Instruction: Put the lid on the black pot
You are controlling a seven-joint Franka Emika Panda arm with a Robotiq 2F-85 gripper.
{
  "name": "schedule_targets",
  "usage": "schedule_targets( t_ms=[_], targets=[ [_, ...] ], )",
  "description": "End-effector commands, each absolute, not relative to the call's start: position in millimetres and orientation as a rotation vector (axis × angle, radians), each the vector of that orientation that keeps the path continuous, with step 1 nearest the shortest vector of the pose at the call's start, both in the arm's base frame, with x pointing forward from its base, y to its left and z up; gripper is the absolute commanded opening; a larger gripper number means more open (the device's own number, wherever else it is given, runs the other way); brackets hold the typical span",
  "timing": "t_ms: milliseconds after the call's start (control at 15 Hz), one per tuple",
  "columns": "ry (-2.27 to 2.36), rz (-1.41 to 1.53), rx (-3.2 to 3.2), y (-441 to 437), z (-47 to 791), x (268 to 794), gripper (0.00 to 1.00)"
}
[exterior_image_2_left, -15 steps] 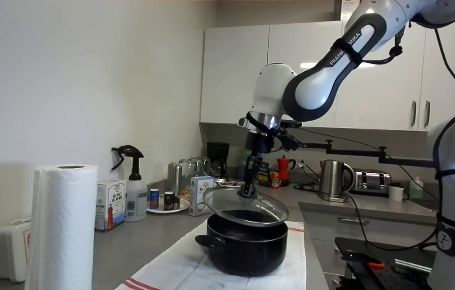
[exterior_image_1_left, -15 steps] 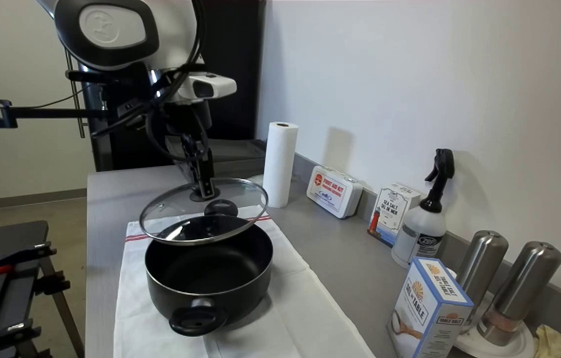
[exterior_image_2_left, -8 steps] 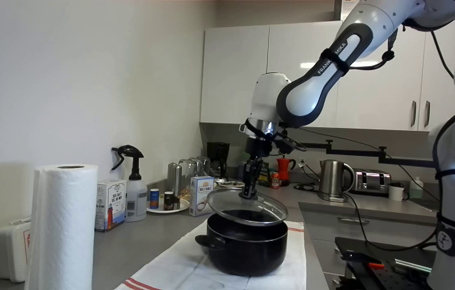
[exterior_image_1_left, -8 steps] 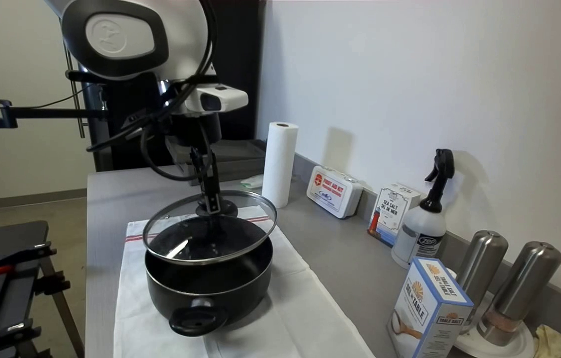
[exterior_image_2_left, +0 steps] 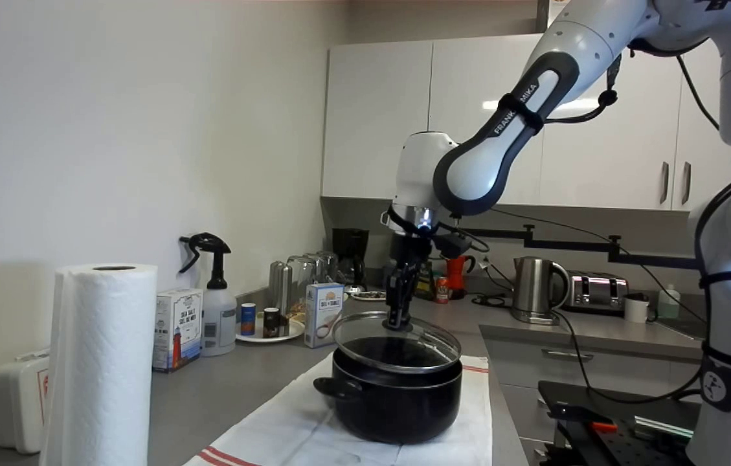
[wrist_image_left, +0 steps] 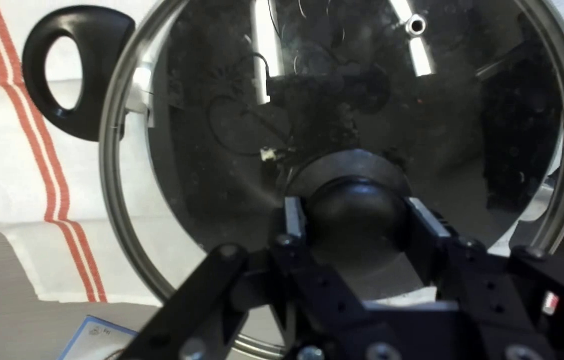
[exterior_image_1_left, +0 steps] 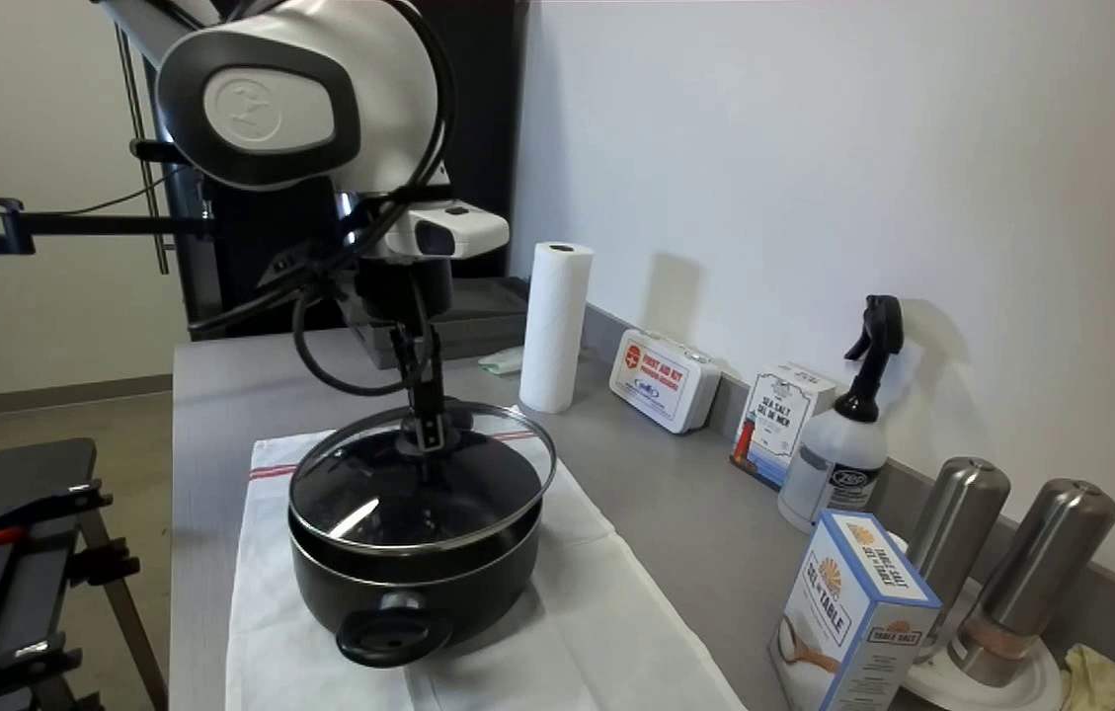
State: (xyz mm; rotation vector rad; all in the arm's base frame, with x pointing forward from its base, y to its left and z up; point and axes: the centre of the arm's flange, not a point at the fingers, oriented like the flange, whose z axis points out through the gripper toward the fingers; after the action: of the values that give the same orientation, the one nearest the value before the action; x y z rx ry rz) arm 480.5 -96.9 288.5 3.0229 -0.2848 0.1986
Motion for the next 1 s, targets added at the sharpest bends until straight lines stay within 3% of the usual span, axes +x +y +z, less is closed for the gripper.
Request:
schedule_targets(
  t_ms=[0, 933],
  targets=[
    [-0.307, 0.201, 3.009, -97, 287, 493, 0.25],
    [-0.293, 0.163, 3.026, -93, 268, 496, 0.25]
  ],
)
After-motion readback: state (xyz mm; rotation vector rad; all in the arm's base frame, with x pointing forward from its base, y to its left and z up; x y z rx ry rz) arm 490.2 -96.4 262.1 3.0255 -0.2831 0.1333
